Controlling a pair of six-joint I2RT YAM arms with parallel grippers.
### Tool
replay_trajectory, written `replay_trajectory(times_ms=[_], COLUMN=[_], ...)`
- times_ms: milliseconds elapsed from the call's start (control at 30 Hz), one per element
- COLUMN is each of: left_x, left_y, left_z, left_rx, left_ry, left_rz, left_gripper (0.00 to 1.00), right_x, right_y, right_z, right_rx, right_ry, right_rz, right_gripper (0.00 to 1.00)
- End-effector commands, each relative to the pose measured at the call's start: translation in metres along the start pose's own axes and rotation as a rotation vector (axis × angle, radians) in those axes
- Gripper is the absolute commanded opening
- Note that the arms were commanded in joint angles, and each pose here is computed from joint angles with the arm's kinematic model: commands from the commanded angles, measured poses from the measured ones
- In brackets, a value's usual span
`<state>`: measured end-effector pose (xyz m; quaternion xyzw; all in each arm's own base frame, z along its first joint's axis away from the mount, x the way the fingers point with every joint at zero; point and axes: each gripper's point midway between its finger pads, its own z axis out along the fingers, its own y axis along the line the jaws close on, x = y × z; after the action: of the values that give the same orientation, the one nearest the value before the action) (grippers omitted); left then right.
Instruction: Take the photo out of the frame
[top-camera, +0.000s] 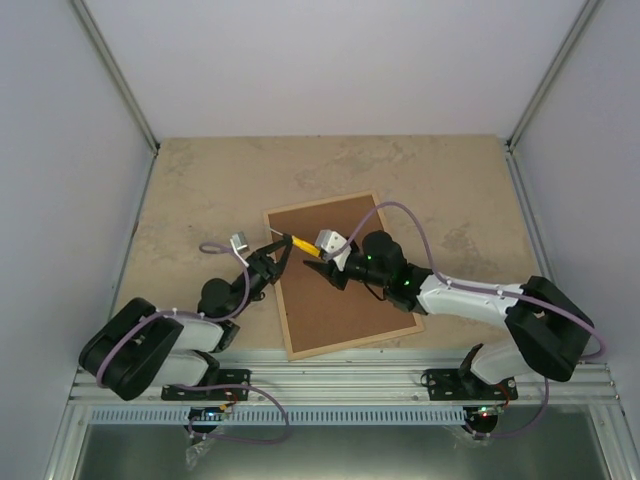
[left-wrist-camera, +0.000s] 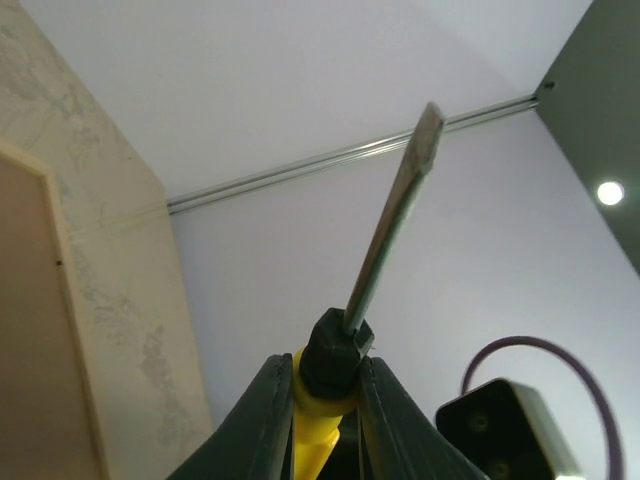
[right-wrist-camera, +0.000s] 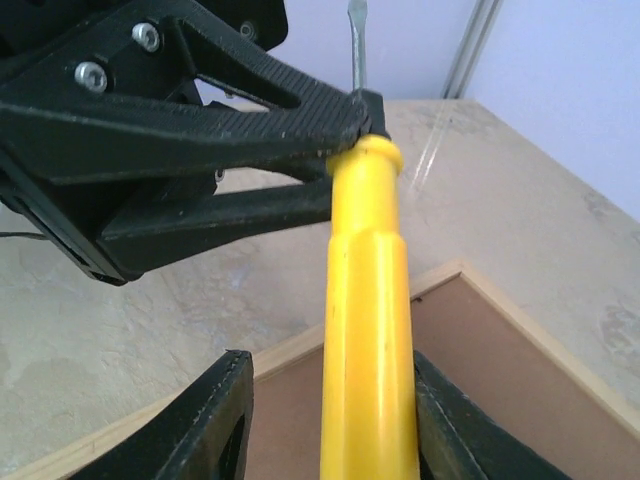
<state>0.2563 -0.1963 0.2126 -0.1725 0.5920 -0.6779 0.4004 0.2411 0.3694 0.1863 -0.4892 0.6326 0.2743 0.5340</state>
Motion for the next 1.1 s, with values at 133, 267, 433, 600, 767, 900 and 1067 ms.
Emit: replay_trajectory(times_ms=[133, 267, 433, 600, 767, 900, 1067], left_x=[-0.018, -0.019, -0.019, -0.017, -0.013, -0.010, -0.007], left_y=[-0.061, -0.067, -0.068, -0.068, -0.065, -0.065, -0.066], left_z=[-0.011, -0.012, -0.012, -0.009, -0.006, -0.004, -0.002], left_rx=[0.213, 0.215, 0.198, 0.191, 0.192, 0.202, 0.219], left_ry=[-0.081, -0.078, -0.074, -0.060, -0.046, -0.033, -0.021], left_rz=[-0.035, -0.043, -0.048, -0.052, -0.070, -0.087, -0.106], left_gripper=[0.00, 0.00, 0.00, 0.00, 0.00, 0.00, 0.00], right_x=[-0.048, -0.061, -0.080, -0.092, -0.098, -0.096, -0.093], right_y=[0.008, 0.006, 0.008, 0.011, 0.010, 0.008, 0.006], right_z=[-0.017, -0.021, -0.025, -0.025, -0.017, -0.013, -0.008], right_rx=[-0.016, -0.007, -0.027, -0.053, -0.065, -0.059, -0.050], right_ry=[-0.231, -0.276, -0.329, -0.366, -0.363, -0.352, -0.338], right_rz=[-0.079, -0.086, -0.108, -0.119, -0.122, -0.121, -0.122], right_gripper=[0.41, 0.41, 0.41, 0.41, 0.40, 0.38, 0.35])
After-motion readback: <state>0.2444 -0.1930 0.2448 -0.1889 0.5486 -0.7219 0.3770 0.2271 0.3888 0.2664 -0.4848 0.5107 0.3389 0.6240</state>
